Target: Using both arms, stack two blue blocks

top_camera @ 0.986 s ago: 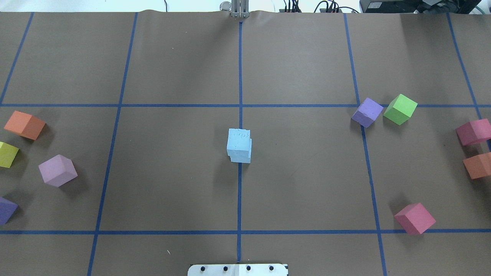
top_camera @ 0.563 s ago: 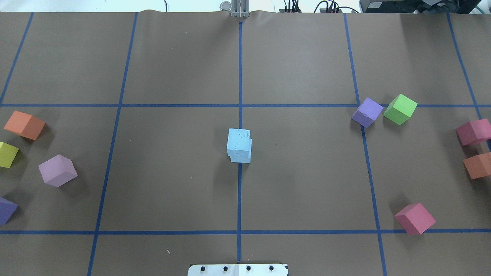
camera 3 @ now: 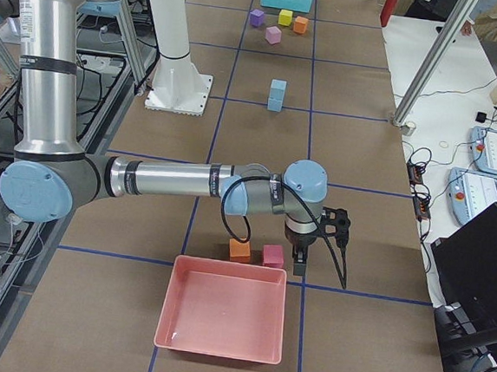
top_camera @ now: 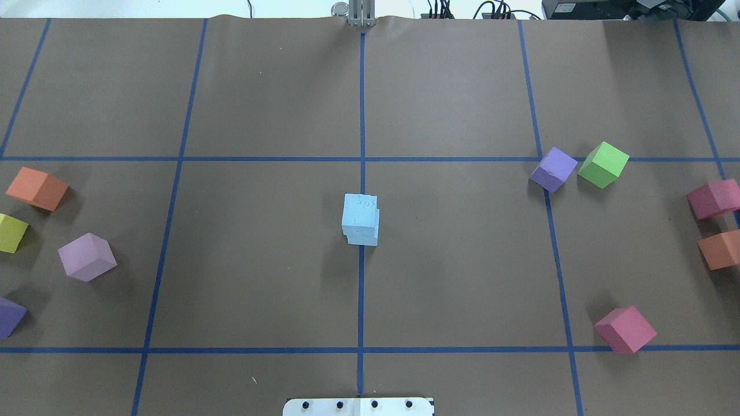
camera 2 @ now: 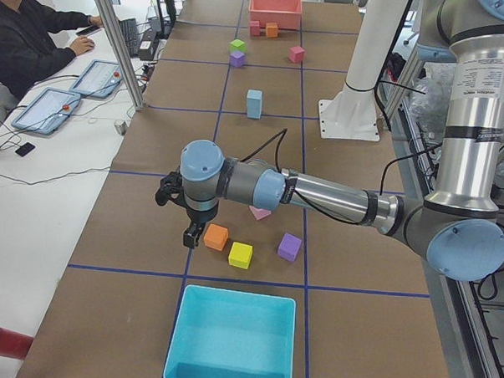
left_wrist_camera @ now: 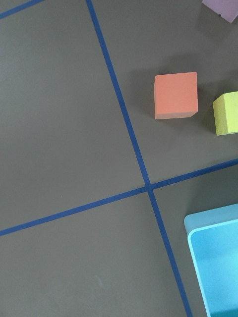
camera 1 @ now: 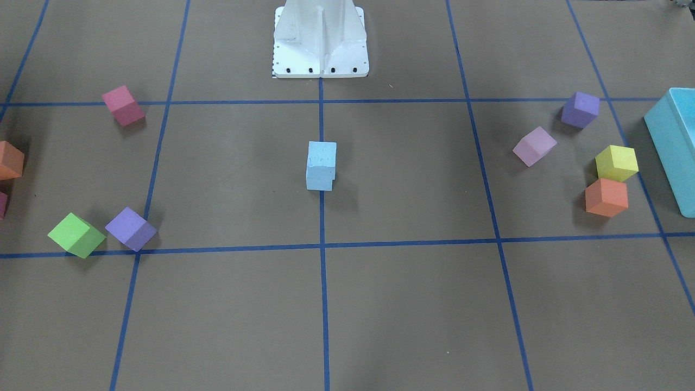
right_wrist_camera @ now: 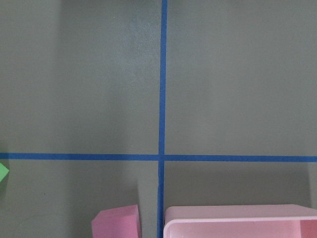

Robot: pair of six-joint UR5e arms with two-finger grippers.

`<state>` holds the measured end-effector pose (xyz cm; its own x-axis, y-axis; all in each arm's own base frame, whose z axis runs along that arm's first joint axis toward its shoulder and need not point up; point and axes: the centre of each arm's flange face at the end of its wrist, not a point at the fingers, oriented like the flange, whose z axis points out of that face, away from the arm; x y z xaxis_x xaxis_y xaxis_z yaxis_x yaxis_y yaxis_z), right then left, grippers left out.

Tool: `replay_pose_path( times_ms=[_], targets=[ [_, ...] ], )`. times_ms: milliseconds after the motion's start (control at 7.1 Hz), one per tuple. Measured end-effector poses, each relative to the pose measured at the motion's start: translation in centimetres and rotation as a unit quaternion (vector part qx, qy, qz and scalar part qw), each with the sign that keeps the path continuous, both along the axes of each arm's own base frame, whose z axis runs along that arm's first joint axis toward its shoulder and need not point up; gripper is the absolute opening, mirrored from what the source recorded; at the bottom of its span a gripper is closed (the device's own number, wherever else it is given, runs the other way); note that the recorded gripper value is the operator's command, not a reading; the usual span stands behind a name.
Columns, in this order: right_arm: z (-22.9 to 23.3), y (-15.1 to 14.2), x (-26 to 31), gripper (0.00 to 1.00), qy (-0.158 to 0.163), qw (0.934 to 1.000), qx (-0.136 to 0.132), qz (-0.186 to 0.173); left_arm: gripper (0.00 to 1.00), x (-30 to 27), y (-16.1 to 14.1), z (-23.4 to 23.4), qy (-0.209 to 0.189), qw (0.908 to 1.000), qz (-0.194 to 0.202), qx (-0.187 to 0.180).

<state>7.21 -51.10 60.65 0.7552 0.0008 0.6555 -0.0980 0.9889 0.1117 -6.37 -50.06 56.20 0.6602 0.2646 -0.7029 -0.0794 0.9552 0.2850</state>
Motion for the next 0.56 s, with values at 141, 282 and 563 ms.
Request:
replay_pose_path(
  times_ms=[141,282,563],
  targets=[
    [0.0,0.4,0.1,1.0,-0.001,1.0,0.0,0.002,1.0,-0.3,0.2,0.8,0.003,1.0,-0.003,-0.009],
    [-0.1,0.6,0.2,1.0,-0.002,1.0,0.001,0.003,1.0,-0.4,0.4,1.6,0.005,0.9998,-0.004,-0.017],
    [0.2,1.1,0.3,1.0,-0.002,1.0,-0.002,0.003,1.0,-0.4,0.9,2.3,0.007,0.9997,-0.004,-0.025]
  ],
)
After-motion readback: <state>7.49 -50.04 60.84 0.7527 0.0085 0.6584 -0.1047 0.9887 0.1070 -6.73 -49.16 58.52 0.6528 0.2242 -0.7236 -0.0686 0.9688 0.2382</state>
